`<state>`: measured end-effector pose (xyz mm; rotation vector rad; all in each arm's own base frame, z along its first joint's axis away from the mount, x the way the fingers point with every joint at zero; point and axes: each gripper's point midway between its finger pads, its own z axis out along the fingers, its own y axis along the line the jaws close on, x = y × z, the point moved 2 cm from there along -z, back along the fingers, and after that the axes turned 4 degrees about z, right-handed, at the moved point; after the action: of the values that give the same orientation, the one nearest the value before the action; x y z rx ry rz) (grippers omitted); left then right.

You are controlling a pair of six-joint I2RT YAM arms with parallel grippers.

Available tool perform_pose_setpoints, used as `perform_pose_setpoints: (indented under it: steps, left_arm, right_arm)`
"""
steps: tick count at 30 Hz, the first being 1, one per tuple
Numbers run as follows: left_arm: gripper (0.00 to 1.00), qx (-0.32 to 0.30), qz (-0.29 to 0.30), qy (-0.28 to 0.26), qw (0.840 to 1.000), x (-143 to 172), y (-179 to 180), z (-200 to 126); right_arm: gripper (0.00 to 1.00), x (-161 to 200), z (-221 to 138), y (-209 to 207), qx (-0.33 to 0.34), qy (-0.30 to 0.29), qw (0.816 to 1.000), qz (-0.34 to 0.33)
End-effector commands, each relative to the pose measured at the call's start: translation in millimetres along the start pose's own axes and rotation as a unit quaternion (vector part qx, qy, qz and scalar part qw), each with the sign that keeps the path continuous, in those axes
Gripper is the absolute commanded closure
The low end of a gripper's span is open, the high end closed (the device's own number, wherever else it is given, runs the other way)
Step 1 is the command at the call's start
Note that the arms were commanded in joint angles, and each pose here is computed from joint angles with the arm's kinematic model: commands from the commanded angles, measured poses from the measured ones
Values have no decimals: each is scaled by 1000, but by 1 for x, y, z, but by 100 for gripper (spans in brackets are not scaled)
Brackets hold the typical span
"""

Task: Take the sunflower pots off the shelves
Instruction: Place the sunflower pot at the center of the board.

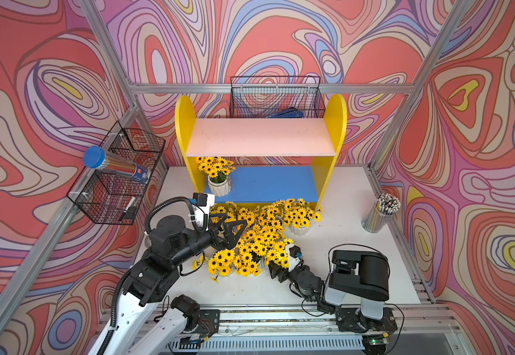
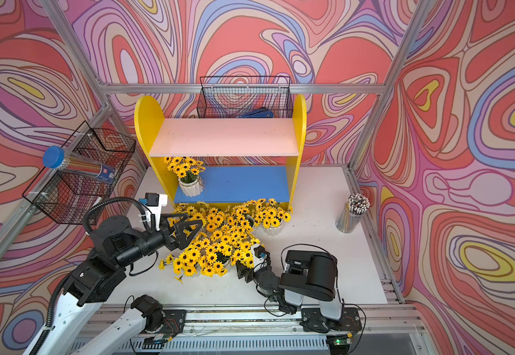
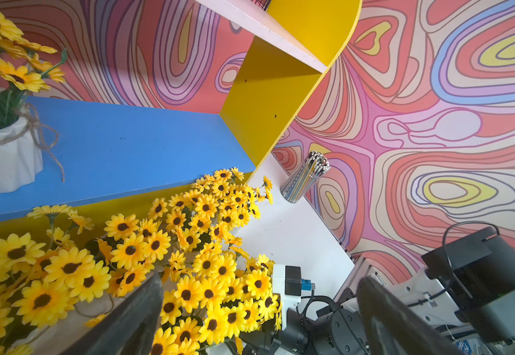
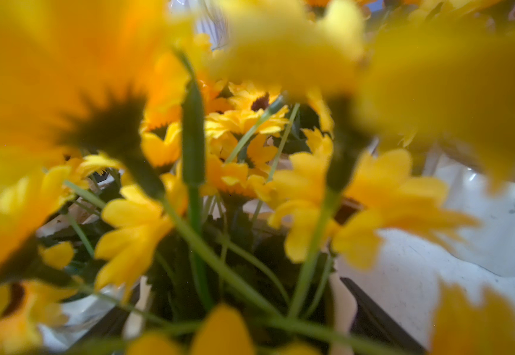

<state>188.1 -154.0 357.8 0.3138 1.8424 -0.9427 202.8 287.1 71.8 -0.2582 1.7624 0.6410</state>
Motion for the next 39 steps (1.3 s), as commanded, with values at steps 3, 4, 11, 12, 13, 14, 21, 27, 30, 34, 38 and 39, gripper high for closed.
perform_pose_setpoints:
  steps: [3,4,11,12,13,14,21,27,30,34,38,39]
  left_arm:
    - [1,1,-2,-5,1000,-1,-3,-6]
    - [1,-6,-2,-9,1000,-2,-2,-8]
    - [1,4,-1,-13,1000,2,-3,-10]
    - [1,6,0,-11,1000,3,-3,-10]
    - [1,7,1,-9,1000,4,-3,-10]
    - [1,7,1,-8,1000,4,-4,-10]
    - [1,5,14,-20,1000,3,-6,-20]
    - [0,11,19,-22,1000,4,-10,-27]
    - [0,15,22,-24,999,6,-10,-27]
    - [0,20,19,-22,999,9,-9,-23]
    - [0,25,21,-23,999,11,-9,-22]
    - [0,26,22,-24,999,10,-10,-22]
  right_arm:
    - [3,69,-16,-43,69,136,985,-84]
    - [2,70,-16,-43,75,141,983,-87]
    - [2,68,-18,-35,73,149,981,-97]
    - [2,66,-19,-33,71,148,982,-98]
    - [2,65,-21,-30,66,147,982,-97]
    - [2,64,-23,-30,65,147,982,-95]
    - [2,56,-31,-14,33,171,981,-91]
    - [2,37,-47,-15,40,165,982,-80]
    - [2,30,-54,-16,39,172,982,-71]
    - [2,30,-56,-10,35,199,977,-73]
    - [2,34,-62,-18,61,226,970,-65]
    - [2,35,-64,-17,58,231,969,-61]
